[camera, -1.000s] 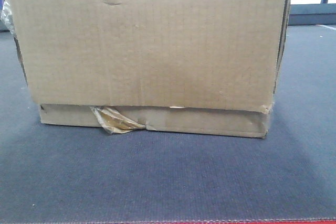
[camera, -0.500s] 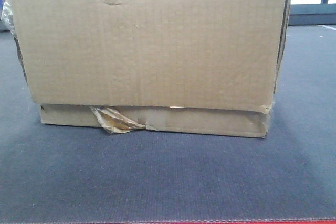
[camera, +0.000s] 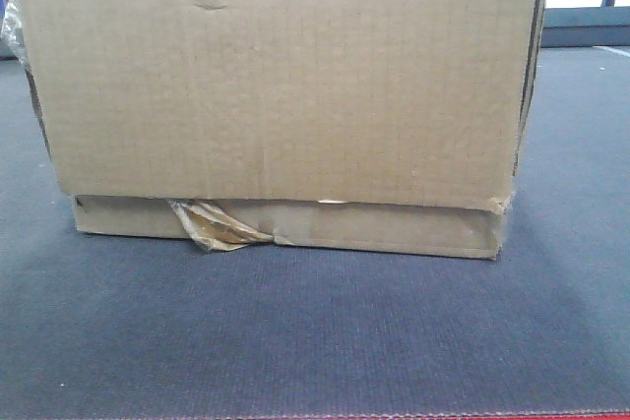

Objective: Grab carton from right shelf to conveyor

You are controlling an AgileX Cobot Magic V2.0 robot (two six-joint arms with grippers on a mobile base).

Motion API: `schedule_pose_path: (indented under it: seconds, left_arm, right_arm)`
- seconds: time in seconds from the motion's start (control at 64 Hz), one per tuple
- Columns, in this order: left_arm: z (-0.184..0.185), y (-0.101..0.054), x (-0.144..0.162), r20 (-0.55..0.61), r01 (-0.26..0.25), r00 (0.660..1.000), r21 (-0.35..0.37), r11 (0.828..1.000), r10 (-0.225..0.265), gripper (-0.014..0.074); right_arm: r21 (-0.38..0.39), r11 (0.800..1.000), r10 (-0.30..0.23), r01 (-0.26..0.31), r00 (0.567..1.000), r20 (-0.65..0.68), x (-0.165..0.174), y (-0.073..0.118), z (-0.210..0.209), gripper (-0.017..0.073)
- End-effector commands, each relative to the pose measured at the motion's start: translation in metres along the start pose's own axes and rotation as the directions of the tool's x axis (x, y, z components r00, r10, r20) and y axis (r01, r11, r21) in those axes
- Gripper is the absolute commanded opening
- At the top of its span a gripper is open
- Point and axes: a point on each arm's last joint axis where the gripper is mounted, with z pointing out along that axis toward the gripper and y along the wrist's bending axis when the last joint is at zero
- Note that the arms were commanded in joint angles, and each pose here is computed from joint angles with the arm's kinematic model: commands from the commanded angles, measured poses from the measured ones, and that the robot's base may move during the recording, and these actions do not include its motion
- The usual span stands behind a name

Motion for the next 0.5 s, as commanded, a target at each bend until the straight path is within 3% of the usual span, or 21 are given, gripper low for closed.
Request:
schedule_pose_path:
  seconds: [0.0,0.344,0.484]
  left_arm:
    - [-0.001,0.0,-0.002,0.027,0.005,1.0,0.0,1.0,-0.005,0.002]
    - [-0.001,0.0,-0.002,0.027,0.005,1.0,0.0,1.0,-0.005,0.002]
    - [-0.001,0.0,-0.002,0.027,0.005,1.0,0.0,1.0,-0.005,0.002]
  right_arm:
    - [0.001,1.0,-0.014,0.014,0.999,0.029,-0.003,0.0,-0.001,-0.0078]
    - [0.001,1.0,-0.014,0.014,0.999,0.029,-0.003,0.0,-0.001,-0.0078]
    - [0.052,0.999,-0.009,0.01,1.0,-0.02,0.017,-0.003,0.003,-0.0078]
